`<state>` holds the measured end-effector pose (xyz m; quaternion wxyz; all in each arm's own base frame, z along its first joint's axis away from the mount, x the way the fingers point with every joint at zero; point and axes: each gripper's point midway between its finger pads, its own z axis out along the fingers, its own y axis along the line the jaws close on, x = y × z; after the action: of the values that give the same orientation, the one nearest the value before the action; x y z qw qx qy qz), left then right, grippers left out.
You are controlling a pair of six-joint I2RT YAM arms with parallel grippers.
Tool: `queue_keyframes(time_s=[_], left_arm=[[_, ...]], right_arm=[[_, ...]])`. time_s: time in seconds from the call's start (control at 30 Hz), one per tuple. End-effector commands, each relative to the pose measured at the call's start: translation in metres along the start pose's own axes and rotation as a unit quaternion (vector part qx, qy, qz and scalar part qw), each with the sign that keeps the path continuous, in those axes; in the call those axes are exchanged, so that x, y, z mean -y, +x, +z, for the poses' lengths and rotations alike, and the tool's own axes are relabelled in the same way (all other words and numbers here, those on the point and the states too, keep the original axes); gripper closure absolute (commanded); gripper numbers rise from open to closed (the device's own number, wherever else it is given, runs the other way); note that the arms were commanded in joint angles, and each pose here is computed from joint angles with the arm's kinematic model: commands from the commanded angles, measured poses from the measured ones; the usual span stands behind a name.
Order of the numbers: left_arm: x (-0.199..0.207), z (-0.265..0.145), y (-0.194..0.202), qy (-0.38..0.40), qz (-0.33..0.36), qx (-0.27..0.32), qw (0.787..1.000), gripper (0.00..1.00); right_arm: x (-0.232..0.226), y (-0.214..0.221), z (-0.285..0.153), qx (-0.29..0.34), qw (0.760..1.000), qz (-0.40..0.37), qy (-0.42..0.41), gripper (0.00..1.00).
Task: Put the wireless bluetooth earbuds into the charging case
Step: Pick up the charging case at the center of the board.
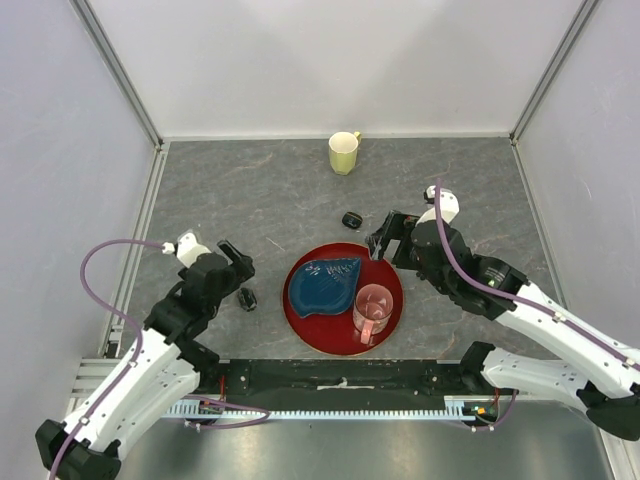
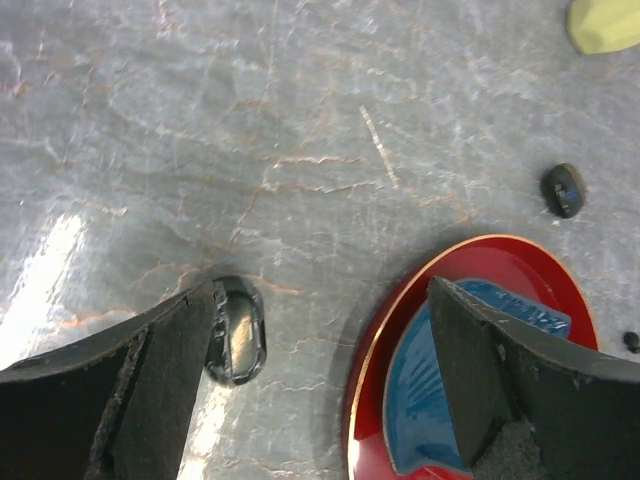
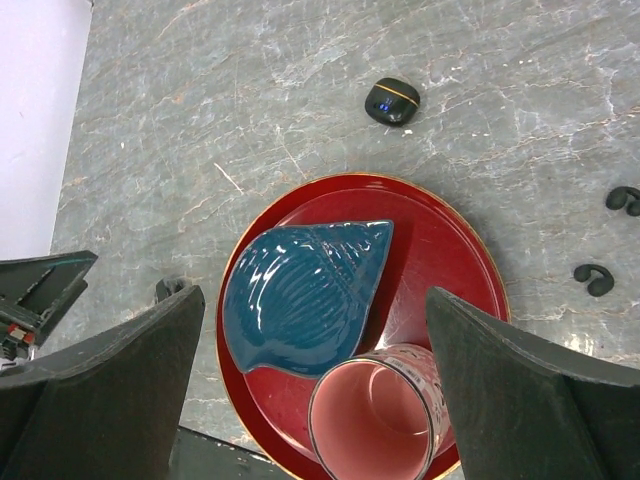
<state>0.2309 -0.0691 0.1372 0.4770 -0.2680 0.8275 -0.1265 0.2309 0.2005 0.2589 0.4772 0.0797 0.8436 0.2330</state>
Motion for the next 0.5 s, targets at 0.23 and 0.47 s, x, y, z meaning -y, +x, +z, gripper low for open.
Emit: queue_keyframes(time_s=[0.23, 0.47], left_arm=[[-0.036, 0.011, 0.041, -0.118, -0.007, -0.084, 0.989, 0.09], [-0.046, 0.015, 0.055, -0.131, -0.009, -0.096, 0.987, 0.17]], right_arm=[[-0.016, 0.006, 0.01, -0.013, 1.0, 0.013, -0.024, 0.02], [-0.008, 0.006, 0.011, -0.005, 1.0, 0.015, -0.012, 0.02]])
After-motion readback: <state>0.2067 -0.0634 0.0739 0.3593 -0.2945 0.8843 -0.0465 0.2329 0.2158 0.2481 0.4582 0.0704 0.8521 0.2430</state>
